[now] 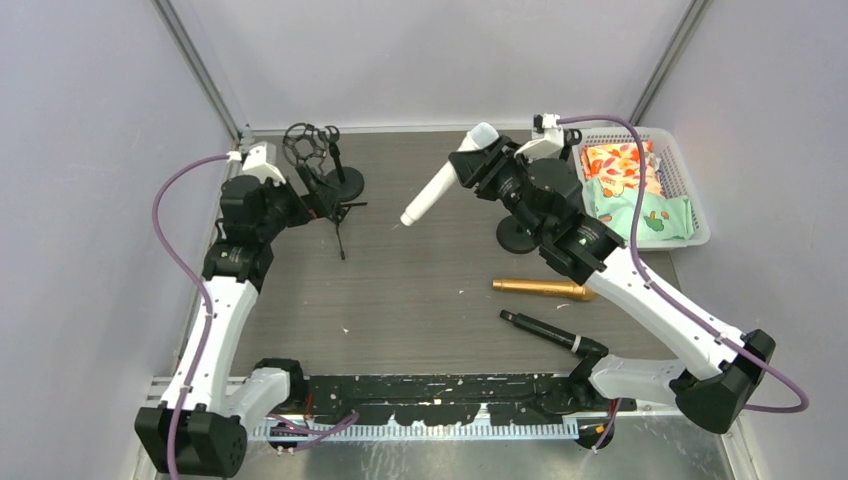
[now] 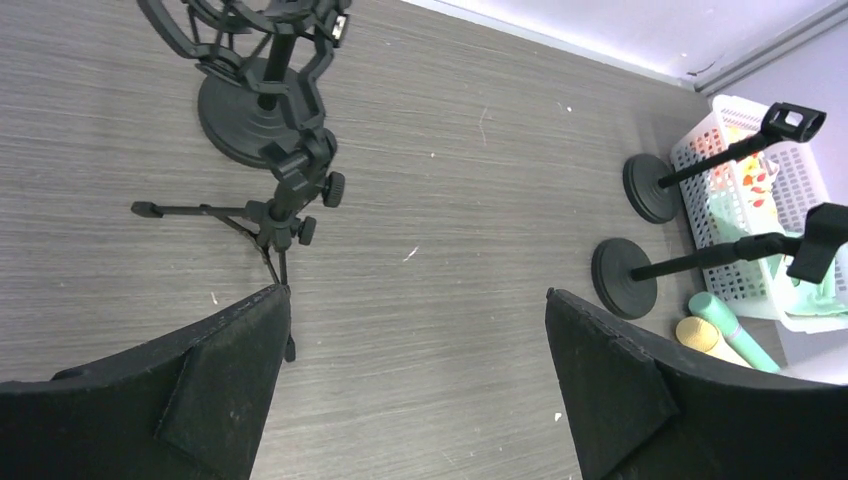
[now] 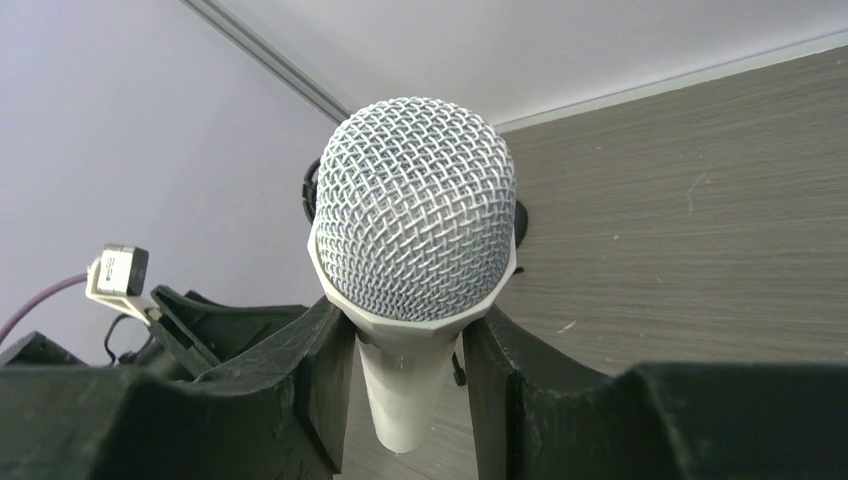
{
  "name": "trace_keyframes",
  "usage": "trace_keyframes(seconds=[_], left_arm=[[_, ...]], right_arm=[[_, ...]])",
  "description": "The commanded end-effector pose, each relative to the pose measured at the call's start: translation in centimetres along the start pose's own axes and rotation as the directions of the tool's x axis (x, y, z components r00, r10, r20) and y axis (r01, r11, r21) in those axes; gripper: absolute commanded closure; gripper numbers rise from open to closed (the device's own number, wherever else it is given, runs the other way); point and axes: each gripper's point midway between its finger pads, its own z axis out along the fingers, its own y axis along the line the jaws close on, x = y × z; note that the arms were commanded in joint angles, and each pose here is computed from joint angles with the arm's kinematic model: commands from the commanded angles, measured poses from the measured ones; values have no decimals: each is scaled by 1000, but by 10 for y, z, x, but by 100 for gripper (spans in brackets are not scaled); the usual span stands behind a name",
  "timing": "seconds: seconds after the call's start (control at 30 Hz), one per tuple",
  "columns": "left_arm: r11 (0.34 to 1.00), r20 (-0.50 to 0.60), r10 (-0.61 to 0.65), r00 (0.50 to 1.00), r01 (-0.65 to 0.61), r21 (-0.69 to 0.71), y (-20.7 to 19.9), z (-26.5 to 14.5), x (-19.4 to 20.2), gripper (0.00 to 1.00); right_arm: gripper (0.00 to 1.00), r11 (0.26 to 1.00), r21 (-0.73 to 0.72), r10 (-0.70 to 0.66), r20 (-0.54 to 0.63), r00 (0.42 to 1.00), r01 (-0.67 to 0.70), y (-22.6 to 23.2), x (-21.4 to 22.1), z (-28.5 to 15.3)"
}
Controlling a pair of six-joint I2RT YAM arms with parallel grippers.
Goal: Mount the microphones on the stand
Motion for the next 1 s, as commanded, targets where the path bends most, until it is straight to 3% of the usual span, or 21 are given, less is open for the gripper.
trace_keyframes(seconds=[0.0,0.43,0.67,0.83,0.97], left_arm=[[996,92,-5,996,-3,90,-2,13,-20,0],[995,195,5,981,-24,94,44,70,-37,10],[984,183,9,983,-41,171,50,99,-37,16],[978,159,-22,987,-12,207,51,114,-33,24],[969,125,-52,991,20,245,49,123,-28,38]], right_arm=[[99,999,-17,-46,40,998,46,4,-21,-23],[99,992,-82,-98,21,995,99,8,-23,-51],[99,988,-106,-113,17,993,114,12,-24,-55],[99,988,-99,-118,24,993,120,11,-26,-57],[99,987,-104,-119,27,993,121,12,-27,-57]])
